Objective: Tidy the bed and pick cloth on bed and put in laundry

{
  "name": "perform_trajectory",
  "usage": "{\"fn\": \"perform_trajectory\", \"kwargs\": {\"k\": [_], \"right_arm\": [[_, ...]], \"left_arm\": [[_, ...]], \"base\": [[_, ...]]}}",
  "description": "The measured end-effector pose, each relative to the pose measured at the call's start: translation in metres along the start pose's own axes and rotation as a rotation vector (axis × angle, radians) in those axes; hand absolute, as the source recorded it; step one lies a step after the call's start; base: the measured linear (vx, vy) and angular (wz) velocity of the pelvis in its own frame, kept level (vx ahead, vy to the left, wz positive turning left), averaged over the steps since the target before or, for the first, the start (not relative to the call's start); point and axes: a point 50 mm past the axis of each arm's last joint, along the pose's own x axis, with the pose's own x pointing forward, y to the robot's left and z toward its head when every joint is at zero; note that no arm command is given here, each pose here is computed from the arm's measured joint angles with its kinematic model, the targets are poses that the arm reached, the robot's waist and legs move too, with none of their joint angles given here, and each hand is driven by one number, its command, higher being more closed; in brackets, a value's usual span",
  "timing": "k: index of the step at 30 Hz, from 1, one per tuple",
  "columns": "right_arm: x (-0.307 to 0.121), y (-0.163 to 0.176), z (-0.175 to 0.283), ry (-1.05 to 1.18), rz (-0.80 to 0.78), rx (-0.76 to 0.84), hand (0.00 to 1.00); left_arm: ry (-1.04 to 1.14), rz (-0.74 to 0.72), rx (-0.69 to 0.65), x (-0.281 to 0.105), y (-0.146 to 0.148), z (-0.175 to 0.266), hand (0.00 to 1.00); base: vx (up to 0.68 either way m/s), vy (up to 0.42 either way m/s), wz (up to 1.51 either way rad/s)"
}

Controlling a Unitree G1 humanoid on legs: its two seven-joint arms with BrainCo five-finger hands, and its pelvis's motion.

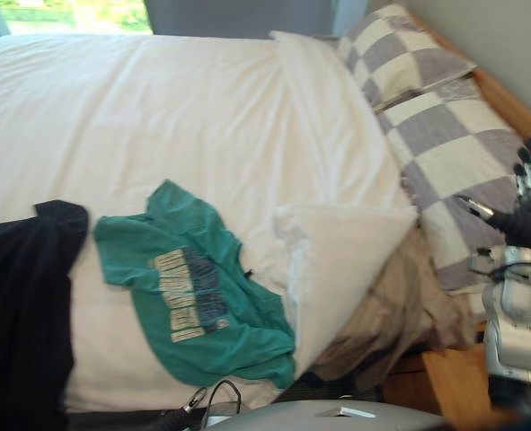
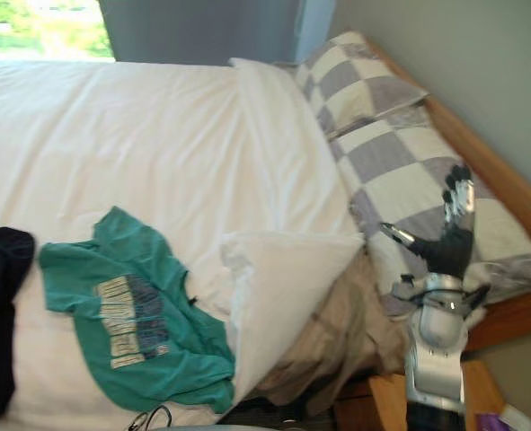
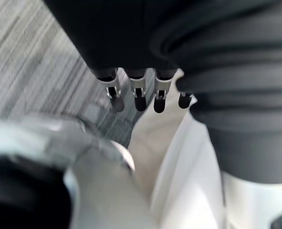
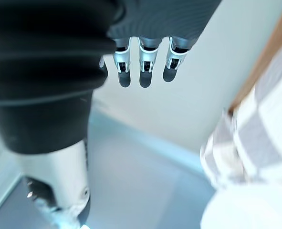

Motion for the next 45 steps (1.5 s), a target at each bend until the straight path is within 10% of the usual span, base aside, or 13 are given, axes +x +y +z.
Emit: {"fn": "perform_trajectory", "kwargs": {"k": [11,29,30,45], "right_arm": [[0.033,0.092,-0.010,0.056,0.304,-0.208,0.00],[0.074,0.108,0.009,0.015,0.302,-0.322,0.00],[0.075,0.107,0.008,0.017,0.302,-0.327,1.00],[0.063,0.108,-0.010,0.120,0.507,-0.372,1.00]], "left_arm": [[-0.039,-0.012,0.062,0.009,-0.002,0.028,0.00],[-0.258,-0.059,0.124,0.017,-0.021,0.112,0.00],[-0.260,-0.065,0.136,0.017,-0.022,0.112,0.00],[-0.274,-0.111,0.197,0.015,-0.046,0.128,0.00]], "base": [[0.04,-0.037,0.11],[-0.05,0.032,-0.01],[-0.03,-0.007,-0.10],[-0.02,-0.004,-0.07]]}}
